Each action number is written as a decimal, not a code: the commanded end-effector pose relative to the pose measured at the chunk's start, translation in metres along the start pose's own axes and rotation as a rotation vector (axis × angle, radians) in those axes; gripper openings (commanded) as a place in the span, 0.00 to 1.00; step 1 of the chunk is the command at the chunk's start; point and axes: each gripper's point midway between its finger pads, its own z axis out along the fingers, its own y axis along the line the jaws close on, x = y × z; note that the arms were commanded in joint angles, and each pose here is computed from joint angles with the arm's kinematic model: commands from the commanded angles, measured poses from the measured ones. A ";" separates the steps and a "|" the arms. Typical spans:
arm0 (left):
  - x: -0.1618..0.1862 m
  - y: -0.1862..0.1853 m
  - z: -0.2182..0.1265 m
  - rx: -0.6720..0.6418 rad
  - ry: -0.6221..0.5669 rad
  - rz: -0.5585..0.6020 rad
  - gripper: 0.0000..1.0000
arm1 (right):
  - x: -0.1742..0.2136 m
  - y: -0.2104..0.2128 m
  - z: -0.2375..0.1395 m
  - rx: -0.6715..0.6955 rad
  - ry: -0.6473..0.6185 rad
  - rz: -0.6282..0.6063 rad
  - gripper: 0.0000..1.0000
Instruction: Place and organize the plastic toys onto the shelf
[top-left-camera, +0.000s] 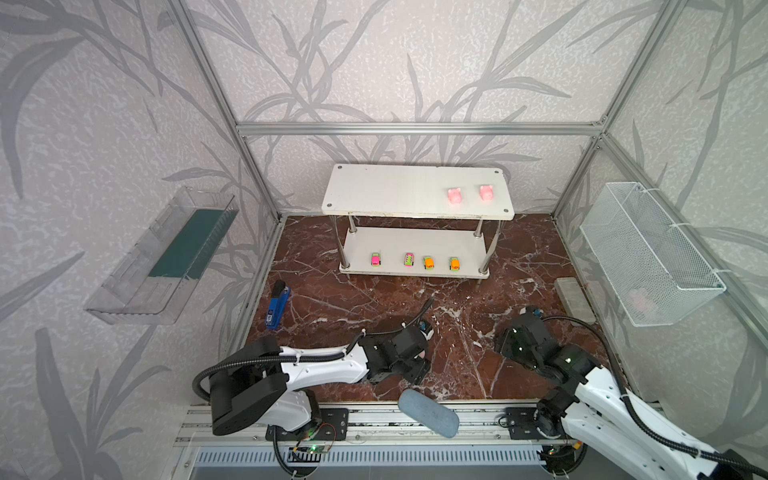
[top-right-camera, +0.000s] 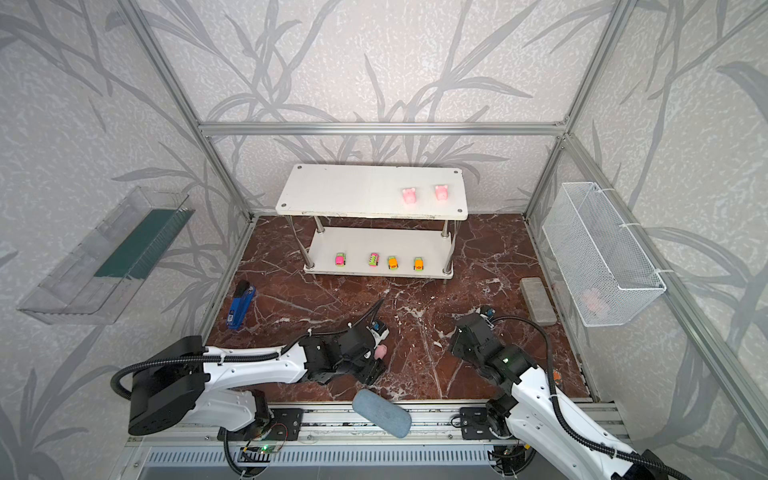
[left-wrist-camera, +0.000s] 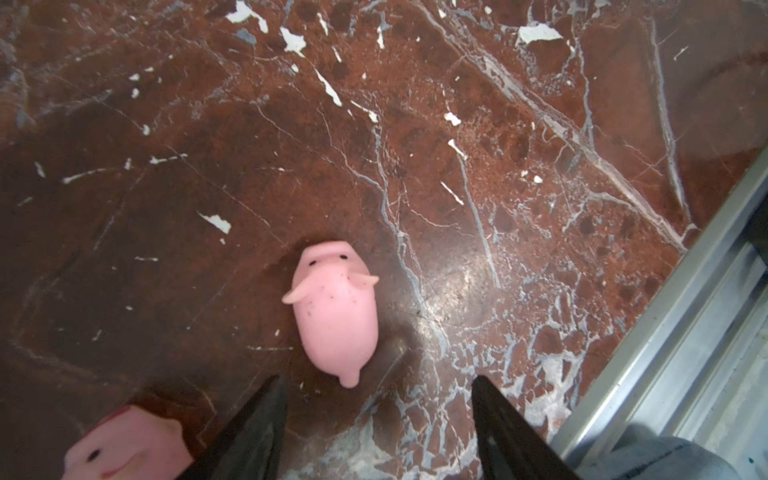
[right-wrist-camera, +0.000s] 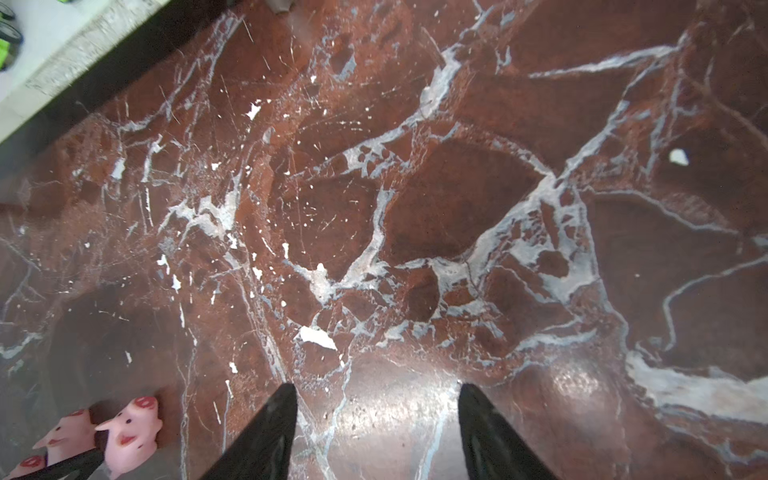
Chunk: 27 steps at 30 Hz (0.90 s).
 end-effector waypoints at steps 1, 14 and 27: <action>-0.016 0.000 0.001 -0.028 -0.037 0.000 0.69 | 0.001 -0.005 0.000 -0.002 0.000 -0.007 0.62; -0.021 0.014 0.015 -0.123 -0.046 -0.033 0.57 | 0.002 -0.004 0.008 -0.021 0.026 -0.002 0.62; -0.026 0.017 0.021 -0.155 -0.043 -0.016 0.48 | 0.005 -0.001 0.021 -0.031 0.060 0.005 0.62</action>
